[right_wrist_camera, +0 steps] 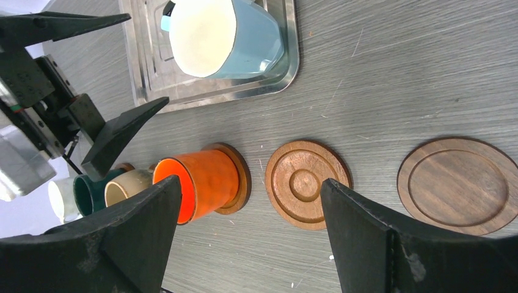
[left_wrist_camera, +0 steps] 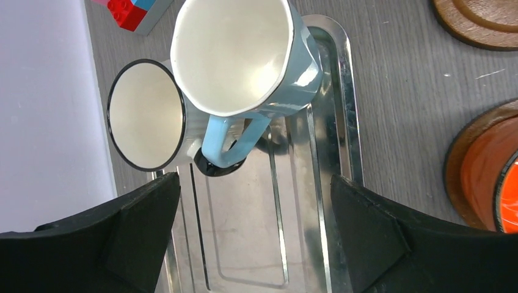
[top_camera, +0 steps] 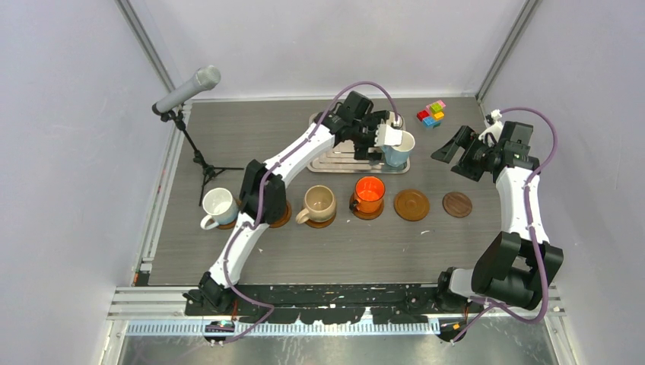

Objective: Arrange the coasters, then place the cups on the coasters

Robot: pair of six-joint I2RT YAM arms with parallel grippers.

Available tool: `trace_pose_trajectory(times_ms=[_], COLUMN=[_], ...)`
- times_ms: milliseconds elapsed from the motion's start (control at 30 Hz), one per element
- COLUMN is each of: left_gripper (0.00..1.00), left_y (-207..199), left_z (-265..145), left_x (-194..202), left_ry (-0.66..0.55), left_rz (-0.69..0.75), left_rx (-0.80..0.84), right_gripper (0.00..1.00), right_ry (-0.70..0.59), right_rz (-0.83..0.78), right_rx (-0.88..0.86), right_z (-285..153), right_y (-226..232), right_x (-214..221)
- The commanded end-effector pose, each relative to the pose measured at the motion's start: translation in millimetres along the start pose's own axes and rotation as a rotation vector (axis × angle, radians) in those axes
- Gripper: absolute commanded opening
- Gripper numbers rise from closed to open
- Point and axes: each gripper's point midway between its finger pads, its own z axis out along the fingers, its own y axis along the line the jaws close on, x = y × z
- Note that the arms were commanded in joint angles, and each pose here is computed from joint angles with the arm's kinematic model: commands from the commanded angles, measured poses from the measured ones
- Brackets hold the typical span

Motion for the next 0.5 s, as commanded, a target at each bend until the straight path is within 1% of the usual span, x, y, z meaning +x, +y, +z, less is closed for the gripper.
trace_pose_trajectory(times_ms=[0, 167, 467], left_gripper=[0.95, 0.95, 0.94], left_y=[27.6, 25.7, 26.4], left_z=[0.3, 12.2, 26.0], left_x=[-16.5, -6.9, -4.8], left_ry=[-0.066, -0.054, -0.062], left_rz=[0.063, 0.068, 0.079], left_rx=[-0.079, -0.071, -0.069], right_gripper=[0.88, 0.88, 0.88], right_ry=[-0.008, -0.005, -0.002], right_rz=[-0.017, -0.014, -0.009], right_rx=[-0.022, -0.022, -0.019], right_z=[-1.2, -0.4, 0.5], right_y=[2.5, 1.5, -0.7], right_x=[-2.5, -2.2, -1.8])
